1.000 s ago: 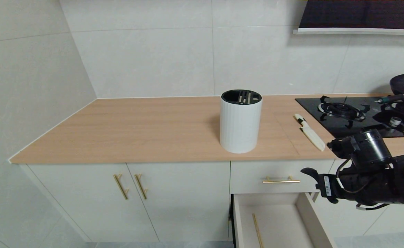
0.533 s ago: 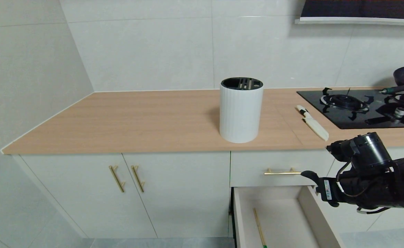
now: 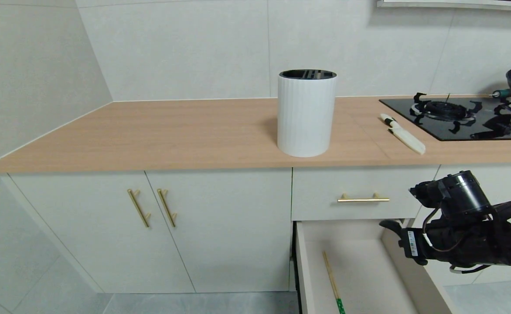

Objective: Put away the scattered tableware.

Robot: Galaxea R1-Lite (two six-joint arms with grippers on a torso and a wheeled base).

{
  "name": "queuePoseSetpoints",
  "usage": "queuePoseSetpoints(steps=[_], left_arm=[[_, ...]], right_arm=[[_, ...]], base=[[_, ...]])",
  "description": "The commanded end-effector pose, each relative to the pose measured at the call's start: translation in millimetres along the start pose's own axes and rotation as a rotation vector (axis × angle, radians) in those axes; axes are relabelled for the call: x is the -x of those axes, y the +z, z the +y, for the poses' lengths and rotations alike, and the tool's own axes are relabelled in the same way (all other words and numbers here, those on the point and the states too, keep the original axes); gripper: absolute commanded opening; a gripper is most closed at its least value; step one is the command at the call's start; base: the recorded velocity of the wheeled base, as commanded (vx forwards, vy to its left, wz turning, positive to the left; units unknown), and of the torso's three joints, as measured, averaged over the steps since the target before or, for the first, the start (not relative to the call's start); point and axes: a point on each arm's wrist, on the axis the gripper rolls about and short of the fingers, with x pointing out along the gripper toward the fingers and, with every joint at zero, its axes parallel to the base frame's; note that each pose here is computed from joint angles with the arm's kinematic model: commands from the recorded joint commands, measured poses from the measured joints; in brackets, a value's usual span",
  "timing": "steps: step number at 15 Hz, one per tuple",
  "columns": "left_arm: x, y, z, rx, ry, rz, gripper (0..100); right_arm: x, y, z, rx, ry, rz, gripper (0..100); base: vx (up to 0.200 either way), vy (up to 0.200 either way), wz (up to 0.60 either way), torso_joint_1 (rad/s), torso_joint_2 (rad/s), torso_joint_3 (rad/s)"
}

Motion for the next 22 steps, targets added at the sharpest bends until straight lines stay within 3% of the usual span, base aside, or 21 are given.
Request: queuePoseSetpoints(steps=[1,11,15,19,22], left_arm=[[0.0,0.1,0.0,0.000,0.000,0.000,100],[0.0,0.1,0.0,0.000,0.002,0.000,100],[0.0,0.1,0.0,0.000,0.000,0.000,100],[0.0,0.1,0.0,0.000,0.000,0.000,100],[0.0,0.1,0.0,0.000,0.000,0.000,100]], right_arm=[[-1.5,-0.8,0.9,0.003,0.000,0.006,0],[-13.3,-5.5,2.7,0.016,-0.010,0.048,0],[-19.8,-7.6,3.3,0.019,-0.014,0.069,0],[-52.5,-19.9,5.0,0.036,-0.044,0.157,0],[-102.3,-38.7,7.1,0.033,-0.046,0.159,0]], base=[[0.000,0.000,0.00,-0.149,0.48,0.315],[0.000,0.000,0.00,-0.099,0.45,0.350],[0.000,0.000,0.00,-0.015,0.16,0.145],[0.000,0.000,0.00,0.000,0.00,0.000],[0.000,0.000,0.00,0.000,0.00,0.000]])
